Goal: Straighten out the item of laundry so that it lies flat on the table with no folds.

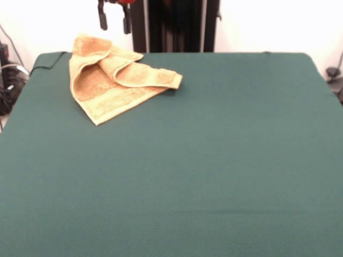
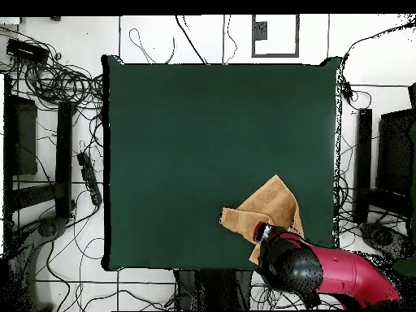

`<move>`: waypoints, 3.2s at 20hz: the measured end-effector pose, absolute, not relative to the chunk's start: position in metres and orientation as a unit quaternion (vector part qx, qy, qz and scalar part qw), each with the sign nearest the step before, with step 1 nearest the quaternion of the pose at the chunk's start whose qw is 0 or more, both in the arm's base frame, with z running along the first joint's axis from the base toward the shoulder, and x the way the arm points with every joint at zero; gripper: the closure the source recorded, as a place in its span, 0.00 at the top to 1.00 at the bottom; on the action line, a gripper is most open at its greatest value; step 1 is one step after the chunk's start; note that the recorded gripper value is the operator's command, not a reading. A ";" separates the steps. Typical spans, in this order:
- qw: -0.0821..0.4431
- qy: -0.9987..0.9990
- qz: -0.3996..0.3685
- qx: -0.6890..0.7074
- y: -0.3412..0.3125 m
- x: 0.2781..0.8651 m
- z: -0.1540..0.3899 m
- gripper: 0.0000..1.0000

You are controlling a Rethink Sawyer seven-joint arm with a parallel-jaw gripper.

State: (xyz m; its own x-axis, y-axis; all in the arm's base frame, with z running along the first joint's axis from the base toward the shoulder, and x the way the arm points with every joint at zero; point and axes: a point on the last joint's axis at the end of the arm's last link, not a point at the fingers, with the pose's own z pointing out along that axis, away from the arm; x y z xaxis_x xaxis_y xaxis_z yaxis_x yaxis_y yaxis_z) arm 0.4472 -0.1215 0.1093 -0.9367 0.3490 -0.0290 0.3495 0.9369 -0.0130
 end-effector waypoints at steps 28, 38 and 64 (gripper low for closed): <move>0.054 0.952 -0.018 0.301 -0.108 0.454 0.098 1.00; 0.047 0.945 -0.014 0.324 -0.075 0.467 0.099 1.00; 0.058 0.908 -0.023 0.415 -0.084 0.466 0.050 1.00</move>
State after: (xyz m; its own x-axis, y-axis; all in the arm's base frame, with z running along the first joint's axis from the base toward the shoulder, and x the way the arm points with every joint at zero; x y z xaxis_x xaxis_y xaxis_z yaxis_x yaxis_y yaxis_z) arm 0.4662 -0.0838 0.0496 -0.6488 0.7506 -0.1250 0.7560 0.6545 0.0069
